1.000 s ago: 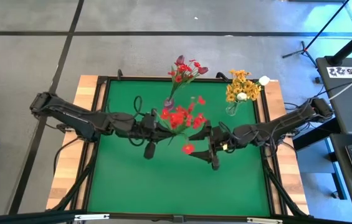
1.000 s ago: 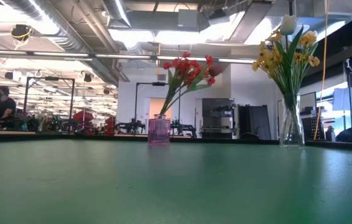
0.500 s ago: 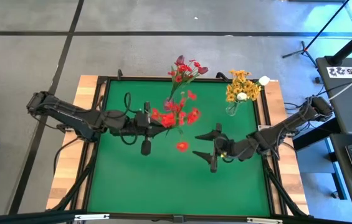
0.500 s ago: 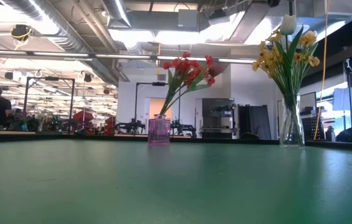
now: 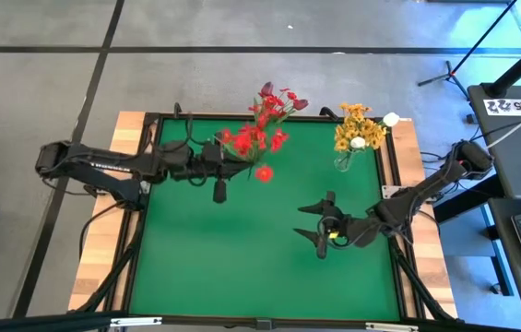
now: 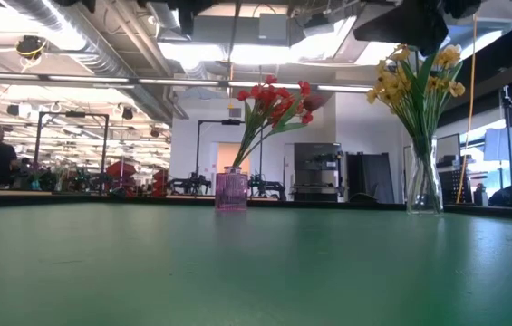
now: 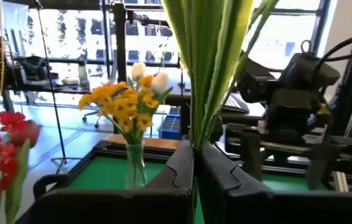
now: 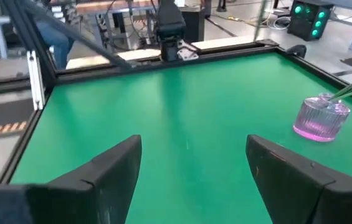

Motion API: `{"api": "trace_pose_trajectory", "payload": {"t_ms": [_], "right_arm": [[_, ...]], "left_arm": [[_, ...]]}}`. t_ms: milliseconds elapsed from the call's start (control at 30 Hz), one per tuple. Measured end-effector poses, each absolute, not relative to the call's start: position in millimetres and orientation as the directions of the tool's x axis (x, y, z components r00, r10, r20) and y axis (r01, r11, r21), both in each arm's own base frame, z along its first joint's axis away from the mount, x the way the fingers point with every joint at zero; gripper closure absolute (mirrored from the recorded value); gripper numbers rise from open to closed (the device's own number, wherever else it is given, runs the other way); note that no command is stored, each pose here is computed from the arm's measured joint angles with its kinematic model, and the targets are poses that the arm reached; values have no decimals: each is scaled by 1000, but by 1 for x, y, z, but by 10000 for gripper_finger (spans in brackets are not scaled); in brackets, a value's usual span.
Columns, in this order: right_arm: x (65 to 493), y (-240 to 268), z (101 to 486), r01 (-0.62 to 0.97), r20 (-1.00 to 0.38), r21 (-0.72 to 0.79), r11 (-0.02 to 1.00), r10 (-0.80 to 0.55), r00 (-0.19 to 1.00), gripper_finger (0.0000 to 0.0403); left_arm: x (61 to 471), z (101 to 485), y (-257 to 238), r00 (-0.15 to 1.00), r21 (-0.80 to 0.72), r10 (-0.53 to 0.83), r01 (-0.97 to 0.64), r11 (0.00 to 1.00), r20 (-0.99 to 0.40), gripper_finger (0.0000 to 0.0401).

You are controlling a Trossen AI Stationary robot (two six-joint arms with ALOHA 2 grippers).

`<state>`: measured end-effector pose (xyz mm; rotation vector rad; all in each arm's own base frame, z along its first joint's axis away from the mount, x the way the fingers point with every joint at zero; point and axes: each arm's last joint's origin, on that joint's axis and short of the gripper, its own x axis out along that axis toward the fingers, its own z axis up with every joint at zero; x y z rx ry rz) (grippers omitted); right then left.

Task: Sort flowers into vase by color
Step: Put the red flowers into the pink vase

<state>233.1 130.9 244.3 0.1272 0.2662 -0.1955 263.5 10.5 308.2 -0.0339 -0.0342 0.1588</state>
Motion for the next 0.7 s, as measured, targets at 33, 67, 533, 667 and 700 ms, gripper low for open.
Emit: {"api": "trace_pose_trajectory", "payload": {"t_ms": [33, 67, 533, 667, 700], "right_arm": [[232, 130, 244, 205, -271, 94, 974, -173, 947, 114], [230, 129, 243, 195, -274, 80, 977, -167, 947, 114], [188, 106, 260, 118, -180, 25, 993, -111, 977, 114], [173, 105, 251, 85, -138, 44, 995, -78, 987, 114], [169, 105, 248, 78, -122, 40, 996, -72, 990, 114]], "left_arm": [[263, 306, 15, 987, -37, 156, -154, 987, 38, 401], [262, 306, 20, 987, -42, 153, -151, 988, 46, 401], [250, 306, 75, 981, -29, 171, -169, 985, 96, 401], [242, 297, 89, 973, -32, 192, -189, 981, 127, 401], [240, 295, 93, 971, -44, 196, -191, 981, 140, 401]]}}
